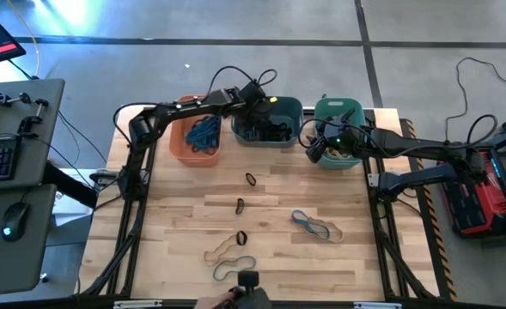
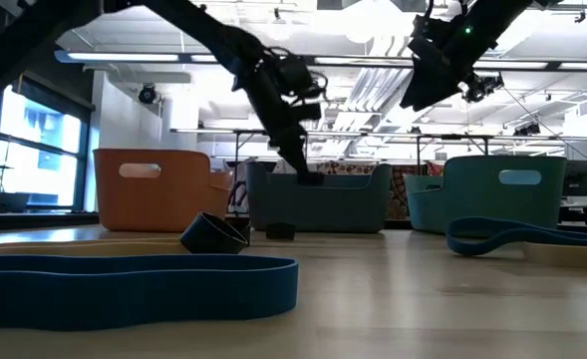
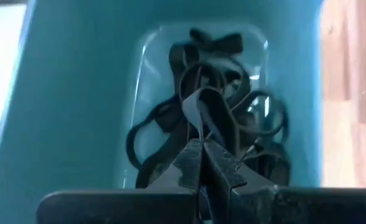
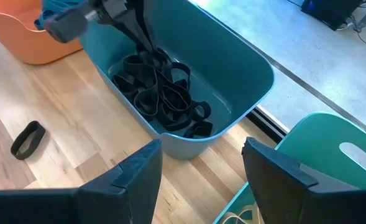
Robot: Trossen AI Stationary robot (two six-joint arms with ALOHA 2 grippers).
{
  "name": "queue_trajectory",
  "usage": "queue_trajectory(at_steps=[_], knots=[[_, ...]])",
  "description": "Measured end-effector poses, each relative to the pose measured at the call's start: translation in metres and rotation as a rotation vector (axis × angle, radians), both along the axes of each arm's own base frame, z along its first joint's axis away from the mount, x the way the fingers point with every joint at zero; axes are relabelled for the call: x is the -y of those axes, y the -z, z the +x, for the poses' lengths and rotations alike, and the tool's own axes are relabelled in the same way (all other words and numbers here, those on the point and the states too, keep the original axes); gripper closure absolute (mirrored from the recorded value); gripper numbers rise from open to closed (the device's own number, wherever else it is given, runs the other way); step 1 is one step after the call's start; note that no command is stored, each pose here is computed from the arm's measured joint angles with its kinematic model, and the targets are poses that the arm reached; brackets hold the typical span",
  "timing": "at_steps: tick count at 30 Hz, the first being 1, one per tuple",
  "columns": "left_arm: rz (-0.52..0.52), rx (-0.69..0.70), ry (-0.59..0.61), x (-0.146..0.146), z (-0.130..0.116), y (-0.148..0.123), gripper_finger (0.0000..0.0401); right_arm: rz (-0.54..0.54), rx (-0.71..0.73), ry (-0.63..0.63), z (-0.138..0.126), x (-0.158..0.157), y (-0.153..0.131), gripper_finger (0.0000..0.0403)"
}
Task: Sort rubber bands into baskets
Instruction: Put the black rubber band into the blue bin, then put the brown rubber band into the green bin
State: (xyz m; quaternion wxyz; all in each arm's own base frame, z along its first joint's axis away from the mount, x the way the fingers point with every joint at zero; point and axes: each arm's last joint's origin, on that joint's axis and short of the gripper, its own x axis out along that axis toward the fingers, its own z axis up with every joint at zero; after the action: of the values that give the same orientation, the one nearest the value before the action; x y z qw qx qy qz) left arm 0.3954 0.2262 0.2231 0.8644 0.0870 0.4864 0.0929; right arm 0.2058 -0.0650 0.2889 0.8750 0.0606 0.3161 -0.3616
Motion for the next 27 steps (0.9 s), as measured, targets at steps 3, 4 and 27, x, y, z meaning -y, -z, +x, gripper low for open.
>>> queue_trajectory(at_steps=[3, 4, 27], knots=[[-0.022, -0.024, -0.022, -0.008, -0.003, 0.01, 0.0401, 0.0, 0.0, 0.0, 0.0, 0.0, 0.0, 0.0192], [-0.03, -0.026, -0.032, -0.01, -0.004, 0.012, 0.0401, 0.0, 0.0, 0.0, 0.0, 0.0, 0.0, 0.0192], [-0.042, -0.037, 0.02, -0.011, -0.006, 0.013, 0.0316, -0.013, -0.014, -0.014, 0.0, 0.0, 0.0, 0.0192]])
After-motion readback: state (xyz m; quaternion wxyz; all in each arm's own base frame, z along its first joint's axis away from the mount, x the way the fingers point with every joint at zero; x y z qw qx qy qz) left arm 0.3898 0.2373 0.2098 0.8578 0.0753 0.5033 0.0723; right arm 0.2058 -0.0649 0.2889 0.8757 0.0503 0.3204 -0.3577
